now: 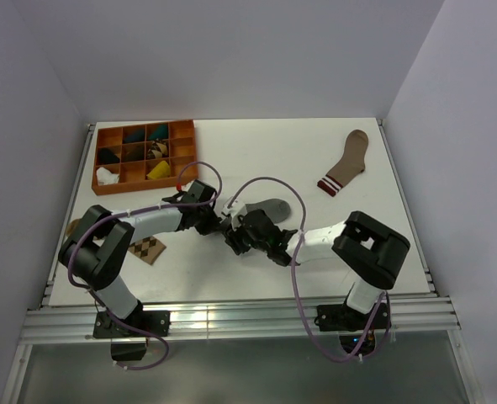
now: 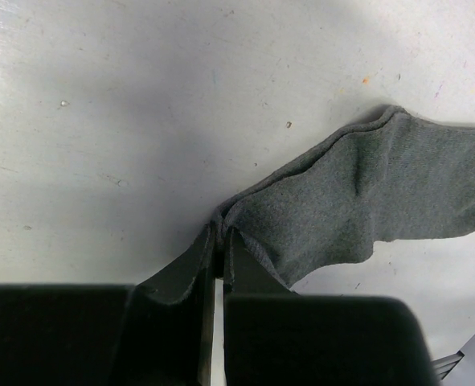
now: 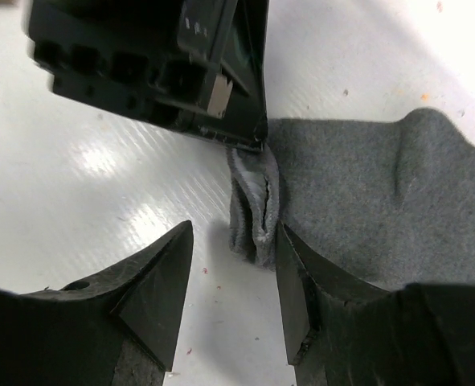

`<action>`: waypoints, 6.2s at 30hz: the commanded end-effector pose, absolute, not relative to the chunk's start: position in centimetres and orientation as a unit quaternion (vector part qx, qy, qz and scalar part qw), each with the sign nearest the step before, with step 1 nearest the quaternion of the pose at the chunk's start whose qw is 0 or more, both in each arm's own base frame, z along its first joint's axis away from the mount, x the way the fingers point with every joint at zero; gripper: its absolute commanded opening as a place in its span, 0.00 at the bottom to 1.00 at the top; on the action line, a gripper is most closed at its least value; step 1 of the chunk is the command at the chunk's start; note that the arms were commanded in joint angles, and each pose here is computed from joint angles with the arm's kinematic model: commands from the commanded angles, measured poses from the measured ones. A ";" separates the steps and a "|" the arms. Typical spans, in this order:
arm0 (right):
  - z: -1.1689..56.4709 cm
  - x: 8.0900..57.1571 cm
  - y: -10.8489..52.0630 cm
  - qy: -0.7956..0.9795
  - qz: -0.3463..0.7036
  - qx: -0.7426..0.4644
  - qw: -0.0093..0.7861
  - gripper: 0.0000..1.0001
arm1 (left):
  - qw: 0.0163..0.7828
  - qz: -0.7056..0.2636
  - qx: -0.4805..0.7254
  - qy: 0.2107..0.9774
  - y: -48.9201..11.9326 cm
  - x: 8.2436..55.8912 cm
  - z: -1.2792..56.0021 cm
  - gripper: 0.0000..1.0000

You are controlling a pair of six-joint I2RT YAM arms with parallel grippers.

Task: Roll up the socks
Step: Roll the sock at the center of the board.

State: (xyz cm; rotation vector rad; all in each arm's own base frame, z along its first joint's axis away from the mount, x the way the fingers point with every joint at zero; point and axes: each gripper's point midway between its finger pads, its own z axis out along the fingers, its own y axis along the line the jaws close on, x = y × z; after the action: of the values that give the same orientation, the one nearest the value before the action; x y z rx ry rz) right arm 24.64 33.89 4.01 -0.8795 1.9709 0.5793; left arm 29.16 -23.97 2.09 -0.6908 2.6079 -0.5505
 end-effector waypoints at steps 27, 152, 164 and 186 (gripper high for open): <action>2.2 25.1 32.8 0.850 0.295 -0.249 0.358 0.00 | 0.223 -0.250 -0.307 0.891 -23.5 30.1 5.0 0.08; 3.6 27.5 33.3 0.784 0.098 -0.389 0.473 0.43 | 0.193 -0.208 -0.228 0.931 -26.2 30.1 1.9 0.09; 0.7 26.7 31.3 0.832 0.077 -0.362 0.413 0.43 | 0.195 -0.207 -0.223 0.932 -26.2 30.1 2.1 0.08; 4.8 26.8 32.6 0.815 0.148 -0.351 0.437 0.44 | 0.191 -0.203 -0.219 0.935 -26.3 30.2 1.9 0.07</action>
State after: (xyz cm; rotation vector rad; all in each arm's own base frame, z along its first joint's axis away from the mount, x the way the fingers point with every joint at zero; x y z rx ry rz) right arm 25.90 32.27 3.95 -0.9077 2.0522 0.3687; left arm 30.57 -26.30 2.36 -0.6502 2.5955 -0.6070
